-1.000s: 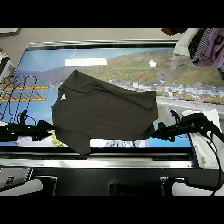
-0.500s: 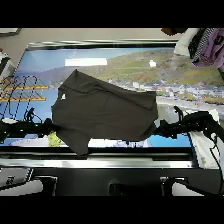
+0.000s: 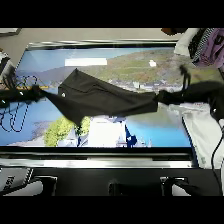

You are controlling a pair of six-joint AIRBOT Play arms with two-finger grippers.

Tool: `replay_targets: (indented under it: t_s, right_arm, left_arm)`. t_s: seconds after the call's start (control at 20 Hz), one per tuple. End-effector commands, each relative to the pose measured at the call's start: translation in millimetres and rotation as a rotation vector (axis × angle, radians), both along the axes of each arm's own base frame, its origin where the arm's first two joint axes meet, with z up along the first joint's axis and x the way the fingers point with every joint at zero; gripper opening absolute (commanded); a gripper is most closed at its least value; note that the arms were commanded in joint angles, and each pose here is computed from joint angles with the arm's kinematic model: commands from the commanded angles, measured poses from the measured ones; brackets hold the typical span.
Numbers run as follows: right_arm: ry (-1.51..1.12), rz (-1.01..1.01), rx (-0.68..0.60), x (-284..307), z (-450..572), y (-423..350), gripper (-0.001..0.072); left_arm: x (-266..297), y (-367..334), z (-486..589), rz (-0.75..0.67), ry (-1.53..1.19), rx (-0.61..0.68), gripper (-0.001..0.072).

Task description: Fold the clothes and pants, and hang the long-sleeved shirts on hangers.

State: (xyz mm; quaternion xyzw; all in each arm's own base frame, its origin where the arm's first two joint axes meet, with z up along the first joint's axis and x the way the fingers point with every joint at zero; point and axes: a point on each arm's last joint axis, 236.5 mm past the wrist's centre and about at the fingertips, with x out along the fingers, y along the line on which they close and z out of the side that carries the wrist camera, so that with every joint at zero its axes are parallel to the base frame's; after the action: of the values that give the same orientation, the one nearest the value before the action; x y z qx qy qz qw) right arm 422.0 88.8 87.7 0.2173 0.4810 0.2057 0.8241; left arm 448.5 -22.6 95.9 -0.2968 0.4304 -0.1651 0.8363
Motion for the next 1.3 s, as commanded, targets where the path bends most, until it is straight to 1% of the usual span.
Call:
replay_targets:
  t_s: [0.0,0.1,0.2,0.3,0.4,0.55,0.65,0.75,0.85,0.95,1.0,1.05,1.15,1.25]
  right_arm:
    - [-0.383,-0.141,-0.144,54.2,158.8,-22.2,0.003]
    - [-0.559,-0.18,-0.183,44.6,248.9,-31.5,0.0031]
    - [-0.706,-0.183,-0.192,13.2,322.0,-29.3,0.0031]
    - [-0.831,-0.199,-0.177,-33.9,377.0,-25.4,0.0031]
    - [-0.918,-0.212,-0.189,-90.0,411.4,-24.2,0.0031]
    - [-1.008,-0.291,-0.197,-159.7,444.6,-33.7,0.0031]
    - [-1.04,-0.358,-0.178,-188.8,457.6,-42.3,0.0031]
    - [-1.043,-0.384,-0.167,-196.9,460.2,-45.7,0.0031]
    - [-0.992,-0.373,-0.179,-186.6,447.6,-45.7,0.0031]
    - [-0.874,-0.351,-0.2,-157.3,418.2,-46.8,0.0031]
    - [-0.789,-0.344,-0.203,-135.0,396.3,-47.8,0.0031]
    - [-0.697,-0.332,-0.213,-108.4,368.6,-49.5,0.0031]
    - [-0.509,-0.312,-0.229,-53.2,301.1,-53.5,0.0031]
    - [-0.299,-0.28,-0.258,-0.5,213.4,-58.3,0.0032]
  left_arm:
    - [19.0,19.8,149.3,0.066,-0.28,0.179,0.001]
    - [2.9,38.6,228.2,0.16,-0.396,0.288,0.001]
    - [-27.5,46.3,292.3,0.249,-0.491,0.339,0.001]
    - [-67.2,45.5,340.7,0.316,-0.579,0.364,0.001]
    - [-112.4,41.5,373.6,0.37,-0.658,0.386,0.001]
    - [-177.5,39.0,406.6,0.458,-0.746,0.417,0.0011]
    - [-210.3,46.5,416.7,0.533,-0.769,0.445,0.0011]
    - [-226.1,52.9,420.0,0.571,-0.778,0.48,0.0011]
    - [-221.9,55.1,411.1,0.569,-0.743,0.482,0.001]
    - [-194.9,61.5,379.8,0.545,-0.641,0.474,0.0011]
    - [-173.8,63.0,355.2,0.51,-0.572,0.468,0.001]
    - [-150.5,61.8,327.2,0.462,-0.499,0.452,0.001]
    - [-92.8,52.0,248.7,0.318,-0.316,0.419,0.0011]
    - [-39.9,42.2,165.0,0.188,-0.164,0.427,0.0011]
